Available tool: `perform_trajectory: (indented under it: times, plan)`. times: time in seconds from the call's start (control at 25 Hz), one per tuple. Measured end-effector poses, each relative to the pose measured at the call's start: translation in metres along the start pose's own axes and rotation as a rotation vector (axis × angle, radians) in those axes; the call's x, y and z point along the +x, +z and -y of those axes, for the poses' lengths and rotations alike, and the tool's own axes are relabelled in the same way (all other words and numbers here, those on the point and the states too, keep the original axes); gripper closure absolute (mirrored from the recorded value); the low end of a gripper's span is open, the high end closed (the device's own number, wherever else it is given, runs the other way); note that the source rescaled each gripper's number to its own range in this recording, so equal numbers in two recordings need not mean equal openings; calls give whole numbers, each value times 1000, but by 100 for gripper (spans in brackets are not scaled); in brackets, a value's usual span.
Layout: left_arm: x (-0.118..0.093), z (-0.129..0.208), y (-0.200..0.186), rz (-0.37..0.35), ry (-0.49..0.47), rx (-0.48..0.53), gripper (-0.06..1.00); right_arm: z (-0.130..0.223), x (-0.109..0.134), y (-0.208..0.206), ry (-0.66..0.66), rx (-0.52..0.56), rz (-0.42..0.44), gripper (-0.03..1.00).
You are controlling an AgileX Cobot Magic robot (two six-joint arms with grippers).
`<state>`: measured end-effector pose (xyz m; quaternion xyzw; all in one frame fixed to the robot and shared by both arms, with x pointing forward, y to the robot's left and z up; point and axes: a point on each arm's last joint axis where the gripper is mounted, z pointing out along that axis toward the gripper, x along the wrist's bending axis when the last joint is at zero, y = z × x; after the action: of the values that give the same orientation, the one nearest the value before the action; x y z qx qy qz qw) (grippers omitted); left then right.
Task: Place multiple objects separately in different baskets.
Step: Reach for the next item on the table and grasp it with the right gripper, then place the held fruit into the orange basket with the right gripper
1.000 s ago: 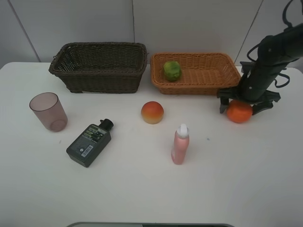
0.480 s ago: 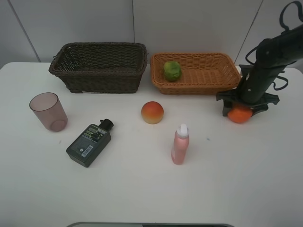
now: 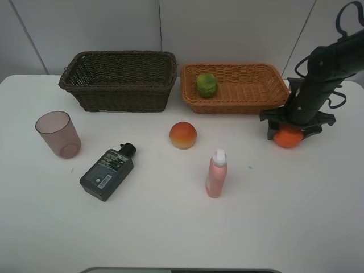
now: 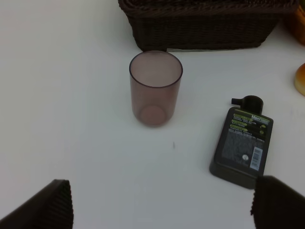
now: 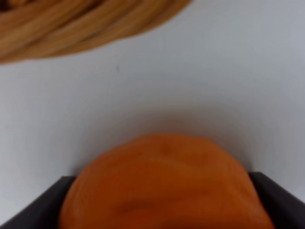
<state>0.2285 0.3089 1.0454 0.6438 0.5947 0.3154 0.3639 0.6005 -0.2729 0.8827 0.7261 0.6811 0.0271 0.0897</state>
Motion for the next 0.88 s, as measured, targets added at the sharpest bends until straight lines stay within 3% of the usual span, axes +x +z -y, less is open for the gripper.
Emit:
perform_trajectory:
  times: [0.16,0.44,0.88]
  plan:
    - [0,0,0,0,0,0,-1,0,-1,-5,2,-2,1,32]
    - [0,0,0,0,0,0,-1,-11,-1,-49,1,29,37,32]
    - [0,0,0,0,0,0,-1,-52,40,-103,-101,-45,28,32]
